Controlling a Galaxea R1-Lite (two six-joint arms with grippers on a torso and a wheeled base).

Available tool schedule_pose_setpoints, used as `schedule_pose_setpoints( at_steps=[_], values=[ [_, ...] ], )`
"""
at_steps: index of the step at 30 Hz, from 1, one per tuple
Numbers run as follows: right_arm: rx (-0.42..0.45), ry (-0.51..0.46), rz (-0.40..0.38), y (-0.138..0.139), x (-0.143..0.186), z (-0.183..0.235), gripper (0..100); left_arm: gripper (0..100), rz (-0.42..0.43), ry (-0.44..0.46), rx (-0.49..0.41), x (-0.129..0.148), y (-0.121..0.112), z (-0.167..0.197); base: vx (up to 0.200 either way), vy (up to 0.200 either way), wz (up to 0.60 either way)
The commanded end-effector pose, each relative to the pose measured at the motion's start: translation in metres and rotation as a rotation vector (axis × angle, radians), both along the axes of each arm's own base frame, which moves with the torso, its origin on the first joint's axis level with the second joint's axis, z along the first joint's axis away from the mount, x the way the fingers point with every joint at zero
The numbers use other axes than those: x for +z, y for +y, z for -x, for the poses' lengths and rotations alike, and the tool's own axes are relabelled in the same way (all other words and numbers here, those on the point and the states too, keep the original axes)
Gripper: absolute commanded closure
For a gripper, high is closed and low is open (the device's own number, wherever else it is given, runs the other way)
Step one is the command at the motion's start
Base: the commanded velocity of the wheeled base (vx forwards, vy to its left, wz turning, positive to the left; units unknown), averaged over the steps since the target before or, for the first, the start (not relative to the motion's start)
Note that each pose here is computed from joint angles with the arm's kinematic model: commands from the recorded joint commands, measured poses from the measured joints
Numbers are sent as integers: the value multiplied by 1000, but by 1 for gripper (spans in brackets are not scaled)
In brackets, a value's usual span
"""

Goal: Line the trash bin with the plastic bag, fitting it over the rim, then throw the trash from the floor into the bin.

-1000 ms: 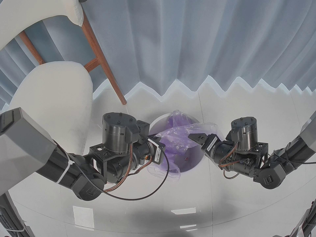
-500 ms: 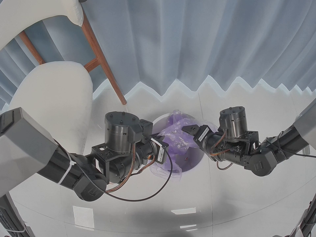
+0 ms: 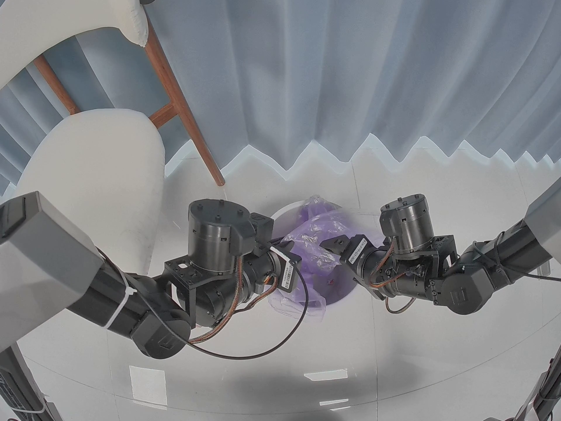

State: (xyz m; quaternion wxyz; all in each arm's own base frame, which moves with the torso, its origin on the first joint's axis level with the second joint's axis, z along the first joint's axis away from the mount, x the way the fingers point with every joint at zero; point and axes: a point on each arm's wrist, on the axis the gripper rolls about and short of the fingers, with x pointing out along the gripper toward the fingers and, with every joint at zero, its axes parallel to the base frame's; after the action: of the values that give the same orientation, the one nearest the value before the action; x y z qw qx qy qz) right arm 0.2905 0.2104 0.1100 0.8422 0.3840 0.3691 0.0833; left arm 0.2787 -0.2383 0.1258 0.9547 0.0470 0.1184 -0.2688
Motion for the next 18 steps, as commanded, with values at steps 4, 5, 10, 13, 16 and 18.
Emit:
schedule_pose_setpoints(
  at_steps=[4,5,10,13,16,18],
  values=[
    [-3,-21,-18,1,8,-1,0,100,-2,2,2,-1,0,-1,0,0,0],
    [-8,-38,-27,2,13,-3,0,100,-2,2,2,-1,0,-1,0,0,0],
    [-3,-68,-46,6,24,-1,0,100,-5,6,2,-2,1,0,0,0,0],
    [5,-58,-31,11,19,4,0,100,-7,8,0,-3,1,0,0,0,0],
    [-25,-64,-7,11,14,3,100,100,-13,17,-6,-6,1,2,0,0,0],
    [-43,-82,-1,11,16,4,100,100,-22,28,-10,-9,2,5,0,0,0]
  ],
)
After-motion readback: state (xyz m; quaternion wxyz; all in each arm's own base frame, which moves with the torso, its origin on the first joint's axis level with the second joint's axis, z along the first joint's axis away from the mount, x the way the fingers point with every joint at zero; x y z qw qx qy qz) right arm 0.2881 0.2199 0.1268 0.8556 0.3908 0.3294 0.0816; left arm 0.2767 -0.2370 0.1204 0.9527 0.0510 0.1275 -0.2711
